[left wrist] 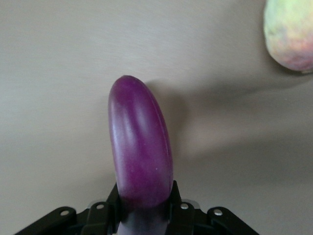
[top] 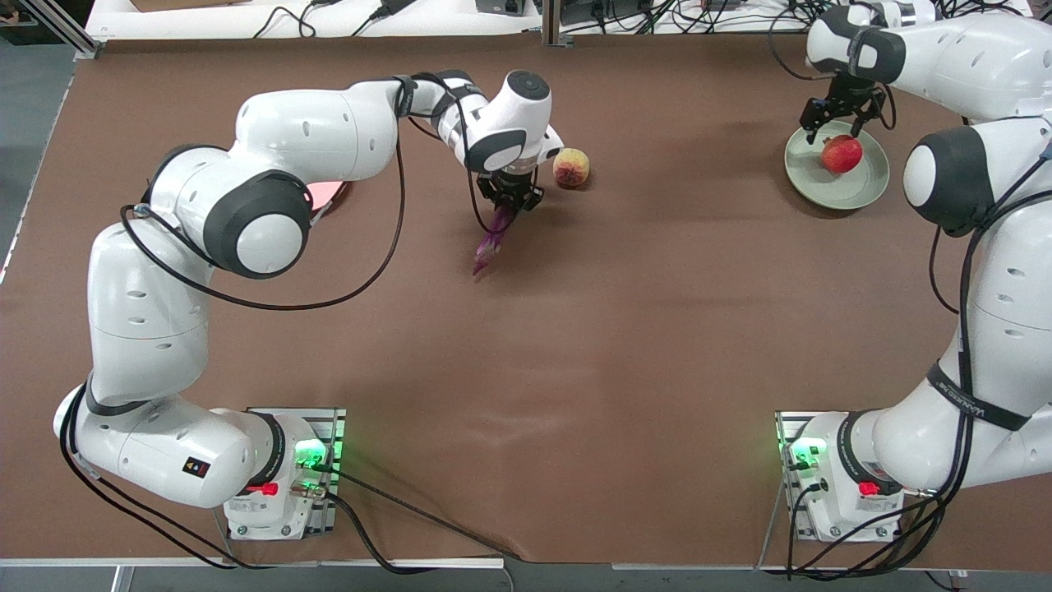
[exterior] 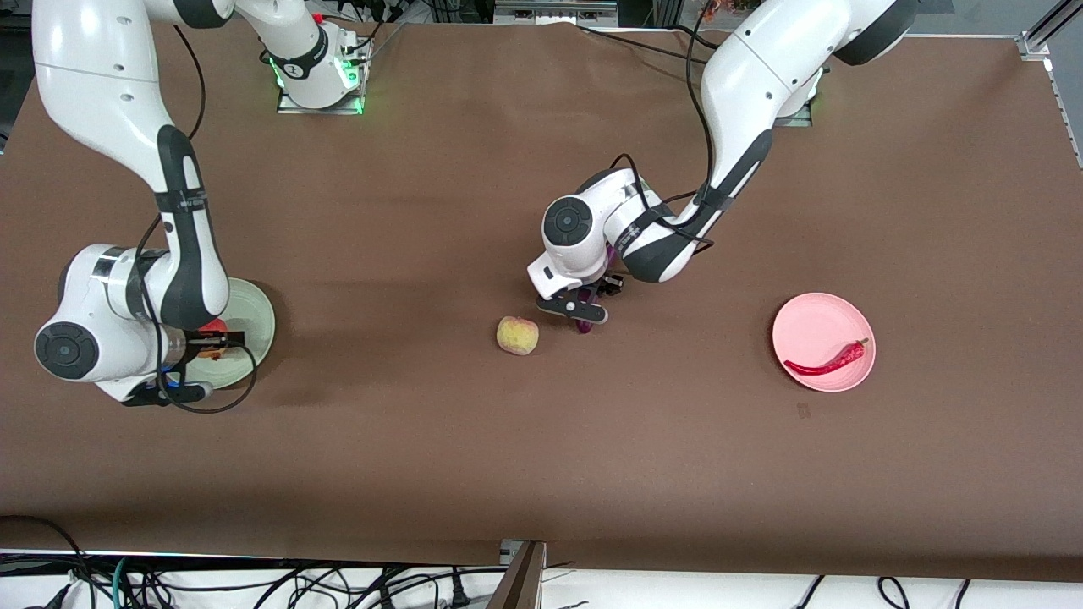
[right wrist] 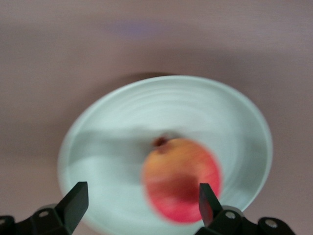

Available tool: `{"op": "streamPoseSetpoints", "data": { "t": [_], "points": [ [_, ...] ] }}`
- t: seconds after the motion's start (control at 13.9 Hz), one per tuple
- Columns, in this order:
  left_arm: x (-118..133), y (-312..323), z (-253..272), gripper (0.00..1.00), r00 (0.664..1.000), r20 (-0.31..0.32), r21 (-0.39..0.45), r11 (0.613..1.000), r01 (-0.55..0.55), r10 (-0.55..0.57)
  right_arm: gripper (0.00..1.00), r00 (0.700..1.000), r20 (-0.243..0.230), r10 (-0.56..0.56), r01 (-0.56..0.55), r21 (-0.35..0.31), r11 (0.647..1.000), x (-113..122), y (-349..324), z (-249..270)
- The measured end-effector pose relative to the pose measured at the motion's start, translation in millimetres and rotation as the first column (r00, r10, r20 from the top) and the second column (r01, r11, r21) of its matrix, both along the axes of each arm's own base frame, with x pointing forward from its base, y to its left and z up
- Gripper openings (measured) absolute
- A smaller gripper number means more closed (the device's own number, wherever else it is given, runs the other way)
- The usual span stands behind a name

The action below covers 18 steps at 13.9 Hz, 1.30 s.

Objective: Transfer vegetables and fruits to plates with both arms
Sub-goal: 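Carry the eggplant toward the pink plate while the right gripper reaches the yellow fruit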

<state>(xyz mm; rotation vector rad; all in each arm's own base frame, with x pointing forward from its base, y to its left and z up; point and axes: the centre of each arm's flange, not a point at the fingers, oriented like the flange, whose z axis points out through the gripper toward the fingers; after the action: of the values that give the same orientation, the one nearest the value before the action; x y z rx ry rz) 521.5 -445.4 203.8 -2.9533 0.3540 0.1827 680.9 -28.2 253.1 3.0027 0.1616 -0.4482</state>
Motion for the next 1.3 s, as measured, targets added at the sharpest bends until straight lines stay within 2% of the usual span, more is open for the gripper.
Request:
{"op": "streamPoseSetpoints", "data": {
  "t": [0.14, 0.36, 0.65, 0.79, 0.87, 1.01, 1.15, 1.3],
  "points": [
    [4.2, 8.8, 41.9, 0.40, 1.000, 0.006, 0.059, 0.998, -0.008, 0.008, 1.00, 1.000, -0.018, -0.021, 0.022, 0.047, 0.999, 0.2, 44.0, 16.4],
    [20.5, 41.8, 111.8, 0.38, 0.999, 0.019, 0.107, 0.993, 0.042, -0.044, 1.00, 0.999, -0.010, -0.047, 0.048, 0.093, 0.995, -2.6, 111.5, 25.6],
    [83.0, 164.8, 166.7, 0.36, 0.966, -0.065, 0.083, 0.963, 0.257, -0.252, 1.00, 0.983, 0.006, -0.185, 0.181, 0.169, 0.969, -12.2, 202.5, 37.8],
    [112.2, 242.4, 165.3, 0.36, 0.923, -0.130, 0.007, 0.930, 0.367, -0.363, 1.00, 0.971, 0.027, -0.237, 0.229, 0.176, 0.957, -21.1, 250.5, 40.5],
    [120.7, 275.8, 160.9, 0.36, 0.894, -0.157, -0.030, 0.907, 0.420, -0.419, 1.00, 0.965, 0.058, -0.257, 0.243, 0.181, 0.953, -26.4, 279.3, 42.9],
    [128.3, 326.1, 146.8, 0.36, 0.844, -0.202, -0.086, 0.867, 0.490, -0.497, 1.00, 0.943, 0.131, -0.305, 0.275, 0.203, 0.940, -40.6, 340.1, 48.1],
    [131.5, 366.3, 119.8, 0.36, 0.801, -0.244, -0.148, 0.838, 0.526, -0.546, 1.00, 0.922, 0.183, -0.341, 0.298, 0.229, 0.927, -57.6, 390.8, 45.2],
    [131.6, 398.0, 82.2, 0.36, 0.772, -0.283, -0.213, 0.822, 0.528, -0.569, 1.00, 0.914, 0.223, -0.338, 0.281, 0.253, 0.926, -68.4, 421.2, 33.3]
  ]
}}
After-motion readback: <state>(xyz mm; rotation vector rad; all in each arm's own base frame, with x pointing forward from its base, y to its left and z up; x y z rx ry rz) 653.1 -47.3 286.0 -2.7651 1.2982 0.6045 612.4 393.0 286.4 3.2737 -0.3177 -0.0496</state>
